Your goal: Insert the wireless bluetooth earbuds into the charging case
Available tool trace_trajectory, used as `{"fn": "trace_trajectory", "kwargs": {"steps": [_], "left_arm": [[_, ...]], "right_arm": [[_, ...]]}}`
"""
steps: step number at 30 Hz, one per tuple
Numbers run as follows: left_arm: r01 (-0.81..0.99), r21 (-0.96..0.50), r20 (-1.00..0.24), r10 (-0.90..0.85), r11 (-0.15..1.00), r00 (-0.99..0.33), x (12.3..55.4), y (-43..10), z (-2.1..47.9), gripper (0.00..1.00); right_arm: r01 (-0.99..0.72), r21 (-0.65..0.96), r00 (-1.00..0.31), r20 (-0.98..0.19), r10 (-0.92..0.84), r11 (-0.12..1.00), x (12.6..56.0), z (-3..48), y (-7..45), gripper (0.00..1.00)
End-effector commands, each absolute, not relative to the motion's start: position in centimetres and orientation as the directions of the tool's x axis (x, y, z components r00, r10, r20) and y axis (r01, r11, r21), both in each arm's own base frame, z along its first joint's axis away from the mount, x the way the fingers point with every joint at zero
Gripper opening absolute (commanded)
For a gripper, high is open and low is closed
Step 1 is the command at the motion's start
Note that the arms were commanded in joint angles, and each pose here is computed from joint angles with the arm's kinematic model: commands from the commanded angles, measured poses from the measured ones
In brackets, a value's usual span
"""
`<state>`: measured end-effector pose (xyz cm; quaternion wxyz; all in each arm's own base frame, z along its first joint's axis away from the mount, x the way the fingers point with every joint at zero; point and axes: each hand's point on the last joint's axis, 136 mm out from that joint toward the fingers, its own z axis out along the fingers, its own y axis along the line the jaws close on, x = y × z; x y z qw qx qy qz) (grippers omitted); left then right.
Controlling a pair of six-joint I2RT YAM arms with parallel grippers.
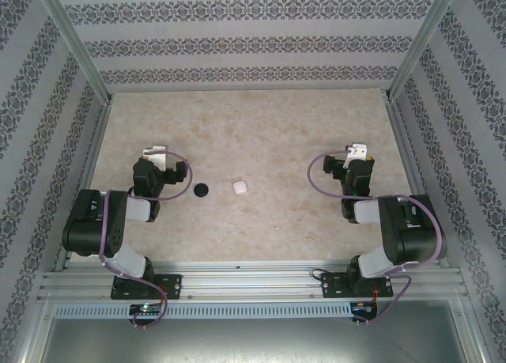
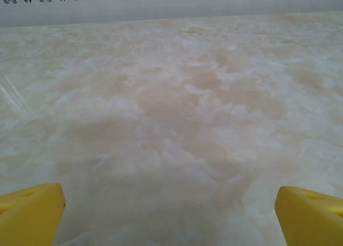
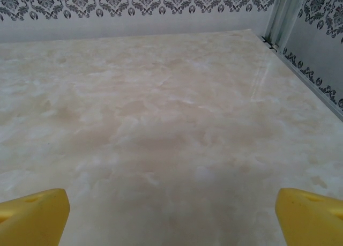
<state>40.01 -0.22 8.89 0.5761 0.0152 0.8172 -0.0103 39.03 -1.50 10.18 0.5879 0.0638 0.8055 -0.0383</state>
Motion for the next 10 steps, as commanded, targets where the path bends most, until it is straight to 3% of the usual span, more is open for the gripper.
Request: {"fn": "trace_trajectory", "kwargs": {"steps": [1, 10], "left_arm": [[0.007, -0.011, -0.938, -0.008, 1.0, -0.347, 40.05, 0.46, 8.66, 1.0], [0.006, -0.011, -0.938, -0.008, 1.0, -0.347, 40.05, 0.5, 8.67, 1.0]], "right_arm": [[0.159, -0.006, -0.288, -0.957, 0.041, 0.987, 39.25, 10.7, -1.76, 0.98], [0.144, 0.0, -0.291, -0.956, 0.043, 0.99, 39.33, 10.65, -1.62, 0.98]]}}
